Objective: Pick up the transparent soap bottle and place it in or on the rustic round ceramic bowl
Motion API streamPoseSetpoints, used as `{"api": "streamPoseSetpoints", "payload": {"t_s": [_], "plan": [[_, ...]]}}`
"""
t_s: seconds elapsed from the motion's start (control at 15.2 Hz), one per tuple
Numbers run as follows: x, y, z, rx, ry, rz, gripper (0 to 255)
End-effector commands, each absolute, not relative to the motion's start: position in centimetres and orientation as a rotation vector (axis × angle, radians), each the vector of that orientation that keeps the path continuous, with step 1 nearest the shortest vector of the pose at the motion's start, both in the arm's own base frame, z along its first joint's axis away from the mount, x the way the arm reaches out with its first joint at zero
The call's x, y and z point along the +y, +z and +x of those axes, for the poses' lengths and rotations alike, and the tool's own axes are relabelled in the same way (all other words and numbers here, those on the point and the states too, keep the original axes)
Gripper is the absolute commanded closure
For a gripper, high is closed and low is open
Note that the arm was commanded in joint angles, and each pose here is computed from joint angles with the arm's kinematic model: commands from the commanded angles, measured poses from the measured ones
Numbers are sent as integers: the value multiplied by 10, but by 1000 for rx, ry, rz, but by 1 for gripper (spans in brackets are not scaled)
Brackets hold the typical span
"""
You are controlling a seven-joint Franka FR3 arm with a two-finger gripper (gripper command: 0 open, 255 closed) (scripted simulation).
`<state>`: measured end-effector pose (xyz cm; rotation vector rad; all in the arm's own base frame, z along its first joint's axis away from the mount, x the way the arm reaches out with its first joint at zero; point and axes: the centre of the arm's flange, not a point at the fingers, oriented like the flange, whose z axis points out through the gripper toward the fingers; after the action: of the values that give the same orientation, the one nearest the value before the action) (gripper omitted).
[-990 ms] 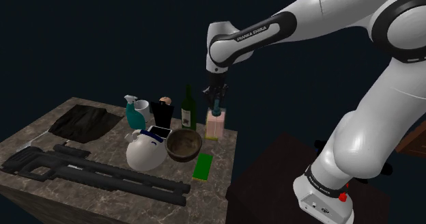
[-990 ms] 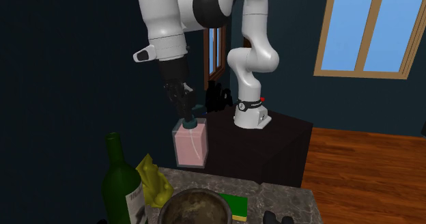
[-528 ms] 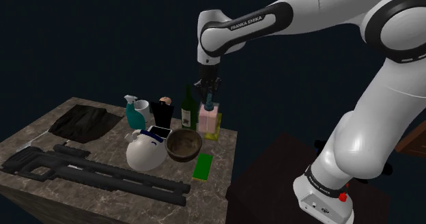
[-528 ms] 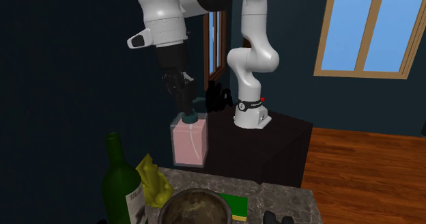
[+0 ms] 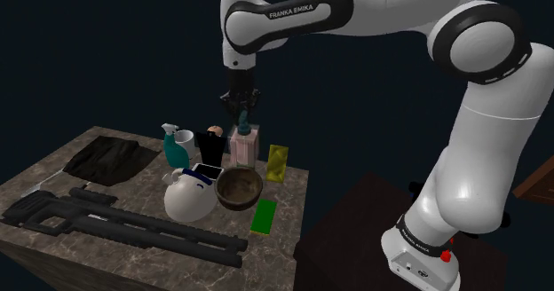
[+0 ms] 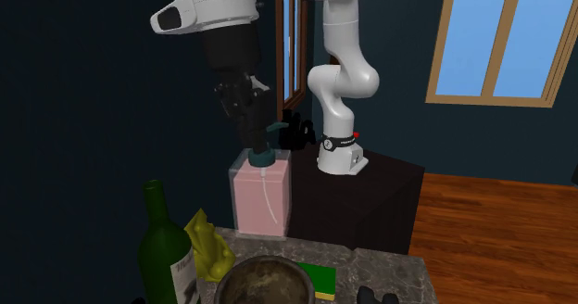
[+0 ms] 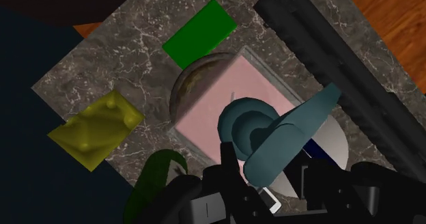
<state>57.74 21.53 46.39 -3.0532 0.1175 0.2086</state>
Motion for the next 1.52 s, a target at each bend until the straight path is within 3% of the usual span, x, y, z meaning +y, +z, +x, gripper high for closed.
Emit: {"api": "streamPoseSetpoints", "payload": {"t_s": [0.0, 1.45], "plan": [[231, 474, 591, 119, 209, -3053, 255], [231, 357, 591, 119, 209, -3053, 255]]}}
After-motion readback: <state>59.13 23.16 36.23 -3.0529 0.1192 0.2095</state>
